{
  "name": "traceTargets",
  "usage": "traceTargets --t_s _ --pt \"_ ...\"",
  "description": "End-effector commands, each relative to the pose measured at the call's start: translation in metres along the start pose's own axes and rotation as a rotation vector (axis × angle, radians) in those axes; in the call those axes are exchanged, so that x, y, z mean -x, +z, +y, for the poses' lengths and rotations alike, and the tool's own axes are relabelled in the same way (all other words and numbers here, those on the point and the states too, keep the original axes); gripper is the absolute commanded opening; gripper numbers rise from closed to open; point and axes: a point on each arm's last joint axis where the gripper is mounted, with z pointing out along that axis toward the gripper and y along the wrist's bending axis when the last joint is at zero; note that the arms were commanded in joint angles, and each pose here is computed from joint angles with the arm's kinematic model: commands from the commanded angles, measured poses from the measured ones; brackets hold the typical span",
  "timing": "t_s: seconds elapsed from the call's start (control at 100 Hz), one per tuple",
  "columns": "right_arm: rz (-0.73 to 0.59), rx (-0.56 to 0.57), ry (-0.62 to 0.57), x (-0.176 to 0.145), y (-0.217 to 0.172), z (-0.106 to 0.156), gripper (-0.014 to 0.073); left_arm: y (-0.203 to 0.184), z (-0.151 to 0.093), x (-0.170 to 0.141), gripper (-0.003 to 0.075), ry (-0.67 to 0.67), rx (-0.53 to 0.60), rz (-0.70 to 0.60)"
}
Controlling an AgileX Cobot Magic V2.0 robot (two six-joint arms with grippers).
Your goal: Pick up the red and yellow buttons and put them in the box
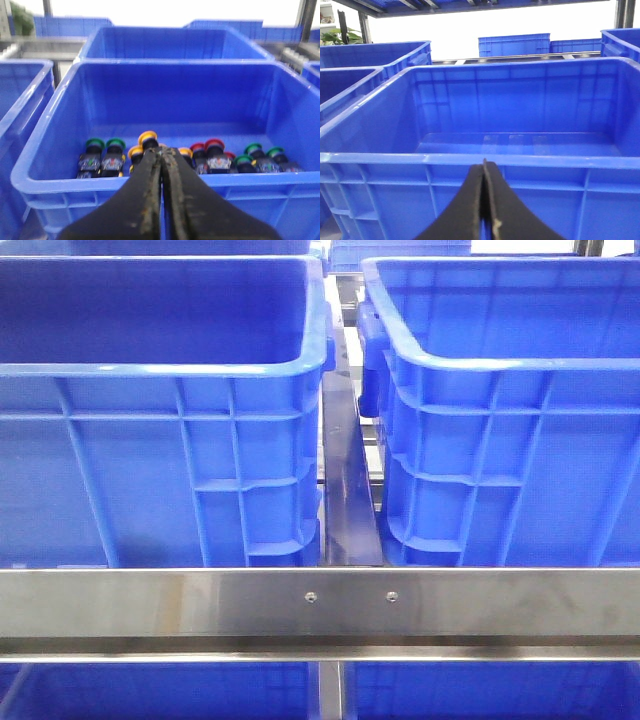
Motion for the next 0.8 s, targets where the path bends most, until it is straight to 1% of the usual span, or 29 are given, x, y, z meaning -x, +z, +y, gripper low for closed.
traceTargets --t_s 0.0,0.17,0.31,0.36,0.45,0.57,0.79 --pt "-0.120 0.007 -0.011 0.015 -0.002 0.001 -0.0067 0.003 -0.002 0.032 -0.0019 -0.020 0.006 0.024" --pt "-0.120 0.007 -0.011 0.015 -0.002 0.001 -0.0067 0.020 -0.005 0.071 -0.0019 -0.015 0.032 0.170" --pt "-0.120 0.007 -0.011 0.015 -0.002 0.001 -0.0067 0.042 -0.006 0.090 -0.0019 -0.014 0.051 0.299" --pt "-0.120 0.007 -0.011 0.015 -0.002 0.001 -0.0067 0.052 -0.007 0.093 -0.0019 -0.014 0.057 0.346" --pt "-0.120 0.007 -0.011 0.015 -0.002 0.001 -0.0067 0.065 -0.007 0.096 -0.0019 -0.012 0.063 0.393" --pt "-0.120 0.007 -0.011 0.015 -0.002 0.001 -0.0067 0.081 -0.007 0.092 -0.0019 -0.010 0.069 0.451" --pt "-0.120 0.007 -0.011 0.015 -0.002 0.001 -0.0067 0.090 -0.007 0.087 -0.0016 -0.008 0.073 0.492"
